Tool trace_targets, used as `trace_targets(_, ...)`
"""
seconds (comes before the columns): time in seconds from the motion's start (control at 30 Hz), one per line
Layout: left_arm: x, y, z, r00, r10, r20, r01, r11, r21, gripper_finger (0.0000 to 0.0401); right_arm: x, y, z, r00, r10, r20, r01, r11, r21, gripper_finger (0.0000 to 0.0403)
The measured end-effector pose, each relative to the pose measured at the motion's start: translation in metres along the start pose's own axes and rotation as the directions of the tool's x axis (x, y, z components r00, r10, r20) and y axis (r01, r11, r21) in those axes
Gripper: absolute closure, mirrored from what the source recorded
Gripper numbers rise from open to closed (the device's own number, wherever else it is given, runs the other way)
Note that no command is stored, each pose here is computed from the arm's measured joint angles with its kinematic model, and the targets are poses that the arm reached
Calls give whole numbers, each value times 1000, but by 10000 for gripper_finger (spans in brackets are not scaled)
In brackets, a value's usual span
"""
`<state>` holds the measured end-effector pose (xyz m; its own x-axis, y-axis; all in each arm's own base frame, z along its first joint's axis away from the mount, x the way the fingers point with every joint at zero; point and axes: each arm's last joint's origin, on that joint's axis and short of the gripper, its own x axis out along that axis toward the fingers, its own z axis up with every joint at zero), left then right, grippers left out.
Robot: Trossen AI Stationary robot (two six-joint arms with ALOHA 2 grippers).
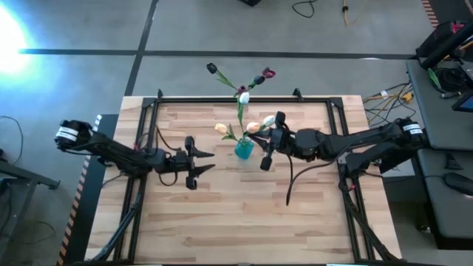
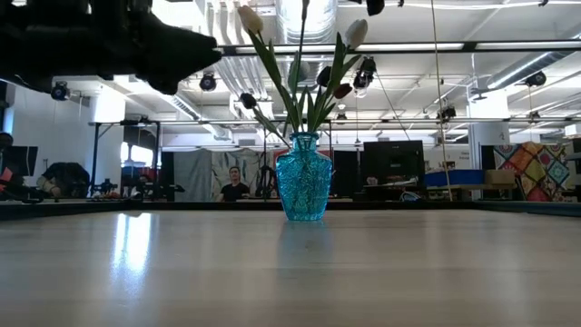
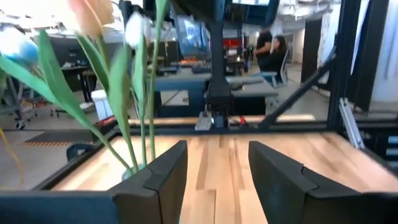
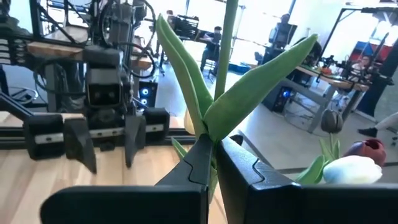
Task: Sort flowers into vase by color
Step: Put the orange tulip into the blue vase
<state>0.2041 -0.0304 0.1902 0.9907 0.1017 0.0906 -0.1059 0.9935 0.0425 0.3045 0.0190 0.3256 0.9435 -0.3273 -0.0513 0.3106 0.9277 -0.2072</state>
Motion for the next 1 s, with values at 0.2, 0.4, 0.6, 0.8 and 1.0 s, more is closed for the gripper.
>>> trace_targets(0.2,6,3,-13,996,-71,-55,70,997,-19,276,2,-5,0,1000,-19,-5,19,1000,-7,390)
trace_targets(0.4,10,15,-17,994,-82,-68,80,996,-29,331,8,-13,-7,998,-44,-36,44,999,0,390)
trace_targets(0.6,4,22,-17,996,-83,-31,82,996,-37,381,14,-17,-11,998,-50,-41,50,999,0,390)
trace_targets(0.8,-9,23,-20,996,-80,30,81,996,-41,399,8,-25,17,998,-52,-39,53,998,22,390)
trace_targets(1.0,-18,25,-24,996,-78,48,81,995,-65,397,8,-28,30,995,-45,-92,46,999,14,390)
